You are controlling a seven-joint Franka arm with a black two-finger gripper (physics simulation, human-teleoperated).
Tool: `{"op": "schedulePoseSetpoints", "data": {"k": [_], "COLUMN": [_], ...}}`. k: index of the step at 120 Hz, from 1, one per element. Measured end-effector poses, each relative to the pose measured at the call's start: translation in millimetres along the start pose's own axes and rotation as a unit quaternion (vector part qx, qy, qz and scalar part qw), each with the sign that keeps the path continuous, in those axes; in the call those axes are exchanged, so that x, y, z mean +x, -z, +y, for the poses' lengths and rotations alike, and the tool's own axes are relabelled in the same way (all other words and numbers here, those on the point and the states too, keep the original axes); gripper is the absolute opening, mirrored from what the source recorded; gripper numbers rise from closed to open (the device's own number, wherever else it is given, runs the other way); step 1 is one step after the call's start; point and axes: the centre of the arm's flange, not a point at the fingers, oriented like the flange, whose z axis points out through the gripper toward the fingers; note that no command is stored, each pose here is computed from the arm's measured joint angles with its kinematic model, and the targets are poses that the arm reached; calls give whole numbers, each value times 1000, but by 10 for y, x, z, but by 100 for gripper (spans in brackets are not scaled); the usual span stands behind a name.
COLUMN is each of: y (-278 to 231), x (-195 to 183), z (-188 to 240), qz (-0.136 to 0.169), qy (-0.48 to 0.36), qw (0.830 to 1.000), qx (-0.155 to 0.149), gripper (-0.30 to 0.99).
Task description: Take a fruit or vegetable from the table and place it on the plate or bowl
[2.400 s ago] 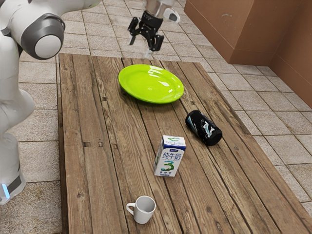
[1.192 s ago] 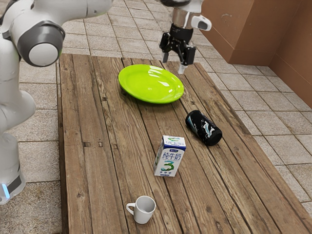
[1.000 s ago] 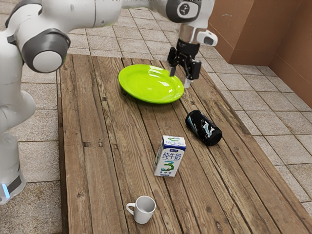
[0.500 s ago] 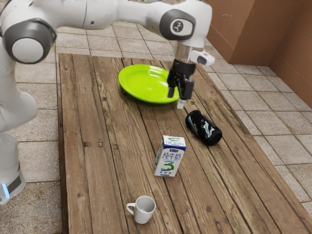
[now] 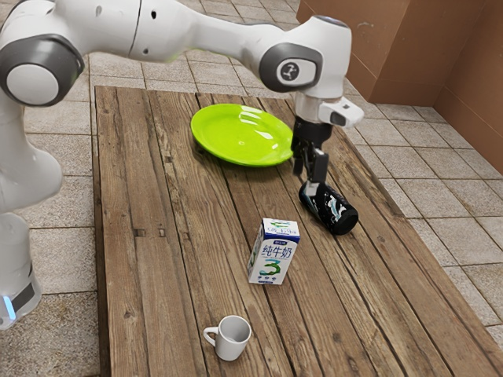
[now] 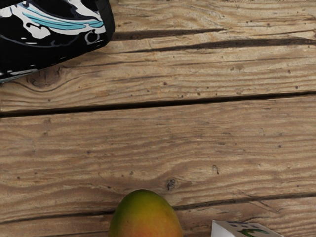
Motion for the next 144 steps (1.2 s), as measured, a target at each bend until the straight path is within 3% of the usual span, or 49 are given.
{"op": "schedulePoseSetpoints", "data": {"k": [18, 36, 74, 81, 99, 122, 144], "y": [-80, -129, -385, -353, -405, -553, -573], "x": [-30, -174, -380, -436, -532, -551, -565], "z": [-153, -335, -802, -748, -126, -133, -245], "qz": [-7, -18, -50, -50, -61, -76, -83], "qy": [0, -6, 19, 7, -54, -26, 18], "qw": [1000, 1000, 999, 999, 997, 996, 996], "qx": [0, -22, -5, -8, 7, 26, 8], "gripper": [69, 69, 69, 69, 69, 69, 69]}}
